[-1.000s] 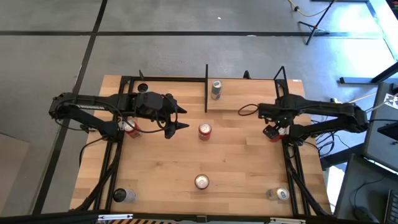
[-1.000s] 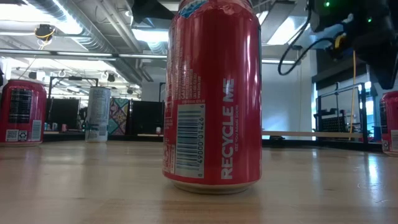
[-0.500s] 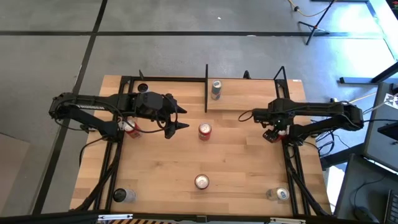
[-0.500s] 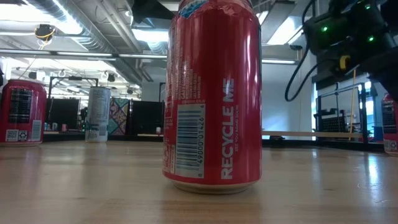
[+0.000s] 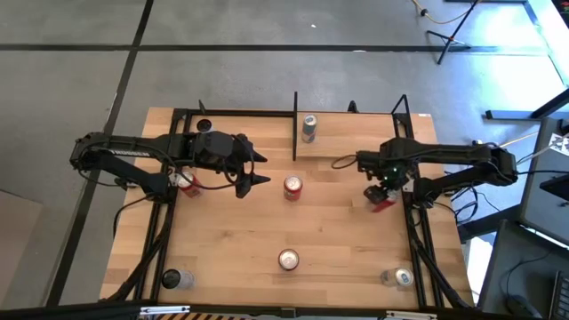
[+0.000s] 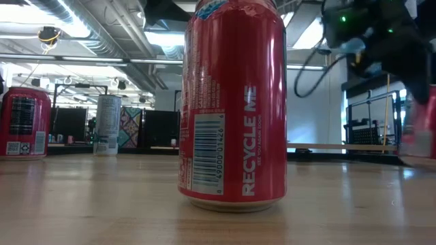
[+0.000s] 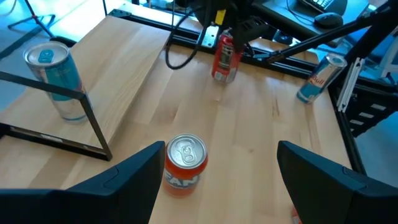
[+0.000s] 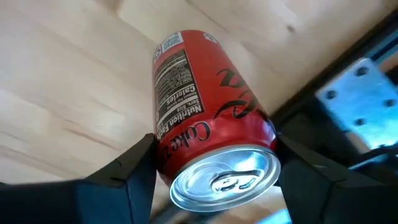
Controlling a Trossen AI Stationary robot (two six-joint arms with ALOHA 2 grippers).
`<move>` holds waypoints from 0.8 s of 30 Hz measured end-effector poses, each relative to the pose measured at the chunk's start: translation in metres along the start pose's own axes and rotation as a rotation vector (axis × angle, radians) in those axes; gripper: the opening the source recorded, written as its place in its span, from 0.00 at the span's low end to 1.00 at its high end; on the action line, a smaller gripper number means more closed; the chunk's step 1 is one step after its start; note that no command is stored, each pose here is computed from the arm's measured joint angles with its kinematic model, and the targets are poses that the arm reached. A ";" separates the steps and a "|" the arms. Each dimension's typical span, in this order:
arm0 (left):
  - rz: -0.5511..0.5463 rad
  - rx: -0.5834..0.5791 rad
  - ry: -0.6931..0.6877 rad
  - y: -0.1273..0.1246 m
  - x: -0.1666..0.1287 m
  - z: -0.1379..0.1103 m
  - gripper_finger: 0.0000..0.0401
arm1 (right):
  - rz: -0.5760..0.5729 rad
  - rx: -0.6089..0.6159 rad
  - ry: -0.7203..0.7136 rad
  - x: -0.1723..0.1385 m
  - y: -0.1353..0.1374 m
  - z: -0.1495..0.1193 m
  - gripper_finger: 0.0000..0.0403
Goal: Place canned beverage on shelf
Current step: Put the right red-black soda can on the shelf
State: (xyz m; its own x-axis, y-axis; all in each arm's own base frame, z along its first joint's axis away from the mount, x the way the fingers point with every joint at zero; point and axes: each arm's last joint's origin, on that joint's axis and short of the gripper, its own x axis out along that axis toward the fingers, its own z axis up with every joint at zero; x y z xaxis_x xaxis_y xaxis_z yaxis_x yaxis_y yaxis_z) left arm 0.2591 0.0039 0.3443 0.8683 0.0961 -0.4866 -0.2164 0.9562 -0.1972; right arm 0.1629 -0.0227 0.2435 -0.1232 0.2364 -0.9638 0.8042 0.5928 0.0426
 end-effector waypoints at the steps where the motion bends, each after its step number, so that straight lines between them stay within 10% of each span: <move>1: 0.000 -0.010 0.000 0.000 0.000 0.000 0.74 | 0.020 0.032 -0.011 -0.002 0.002 0.001 0.61; 12: 0.003 -0.079 -0.003 0.000 0.000 0.000 0.74 | 0.090 0.148 -0.098 0.004 0.020 0.025 0.65; 24: 0.004 -0.079 -0.002 0.000 0.000 0.000 0.74 | 0.159 0.075 -0.192 -0.015 0.030 0.030 0.94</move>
State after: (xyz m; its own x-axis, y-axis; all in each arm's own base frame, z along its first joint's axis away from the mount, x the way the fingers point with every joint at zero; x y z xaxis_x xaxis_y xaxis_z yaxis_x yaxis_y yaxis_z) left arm 0.2591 0.0041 0.3444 0.8685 0.1003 -0.4855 -0.2540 0.9310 -0.2622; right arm 0.2063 -0.0315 0.2515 0.1156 0.1673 -0.9791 0.8463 0.4995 0.1853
